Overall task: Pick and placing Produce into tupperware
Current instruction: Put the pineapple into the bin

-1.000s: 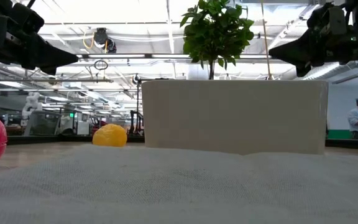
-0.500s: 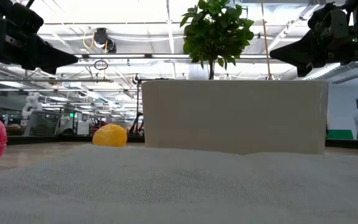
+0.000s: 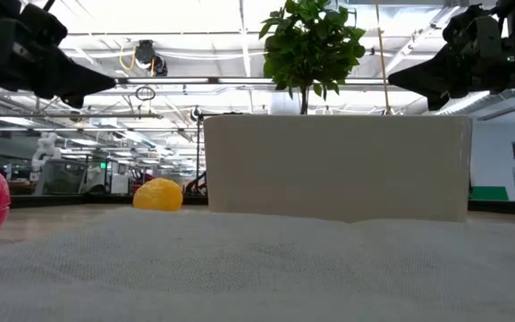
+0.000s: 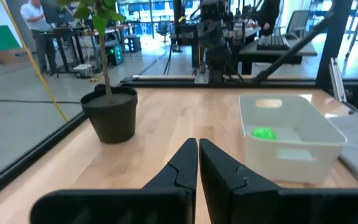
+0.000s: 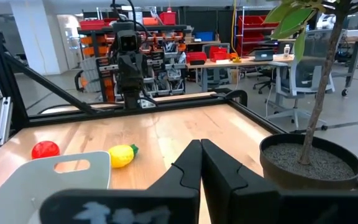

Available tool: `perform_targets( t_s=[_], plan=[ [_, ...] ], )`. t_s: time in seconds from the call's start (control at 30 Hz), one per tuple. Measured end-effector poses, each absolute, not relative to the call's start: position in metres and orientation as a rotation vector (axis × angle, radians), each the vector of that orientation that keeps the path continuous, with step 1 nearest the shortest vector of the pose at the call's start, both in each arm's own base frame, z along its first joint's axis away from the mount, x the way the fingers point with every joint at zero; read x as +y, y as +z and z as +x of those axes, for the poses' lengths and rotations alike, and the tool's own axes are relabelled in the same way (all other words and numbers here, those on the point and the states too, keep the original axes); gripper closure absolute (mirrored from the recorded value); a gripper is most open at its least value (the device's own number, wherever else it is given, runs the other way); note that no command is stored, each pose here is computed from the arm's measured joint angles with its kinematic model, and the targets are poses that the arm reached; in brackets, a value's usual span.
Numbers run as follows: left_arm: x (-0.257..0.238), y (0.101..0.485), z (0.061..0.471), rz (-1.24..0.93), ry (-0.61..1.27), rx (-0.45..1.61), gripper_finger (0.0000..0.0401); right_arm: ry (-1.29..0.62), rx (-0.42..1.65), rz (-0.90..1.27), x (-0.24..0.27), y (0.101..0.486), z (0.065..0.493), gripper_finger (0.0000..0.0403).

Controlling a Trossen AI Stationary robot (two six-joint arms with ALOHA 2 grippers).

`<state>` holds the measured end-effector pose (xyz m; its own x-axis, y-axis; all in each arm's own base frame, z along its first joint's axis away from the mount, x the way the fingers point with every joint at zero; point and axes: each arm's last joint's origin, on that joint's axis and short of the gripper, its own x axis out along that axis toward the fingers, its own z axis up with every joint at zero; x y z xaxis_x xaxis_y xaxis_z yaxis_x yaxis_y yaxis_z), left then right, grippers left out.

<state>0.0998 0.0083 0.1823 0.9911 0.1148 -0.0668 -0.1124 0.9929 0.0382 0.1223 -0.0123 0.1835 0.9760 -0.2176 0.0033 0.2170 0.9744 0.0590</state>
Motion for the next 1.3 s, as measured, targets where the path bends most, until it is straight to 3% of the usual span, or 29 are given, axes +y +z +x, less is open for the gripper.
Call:
perform_targets(
  t_s=[0.17, 0.47, 0.7, 1.3],
  plan=[
    [0.009, 0.195, 0.109, 0.051, 0.123, 0.022, 0.0380, -0.219, -0.008, 0.039, -0.012, 0.184, 0.122, 0.0403],
    [0.011, 0.229, 0.136, 0.115, 0.104, 0.128, 0.0380, -0.219, -0.011, 0.028, -0.012, 0.184, 0.122, 0.0403],
    [0.005, 0.245, 0.166, 0.118, -0.167, 0.193, 0.0380, -0.219, -0.044, 0.008, -0.012, 0.187, 0.122, 0.0403],
    [0.028, 0.264, 0.240, 0.071, -0.199, 0.338, 0.0380, -0.219, -0.040, 0.004, -0.012, 0.187, 0.122, 0.0403]
  ],
)
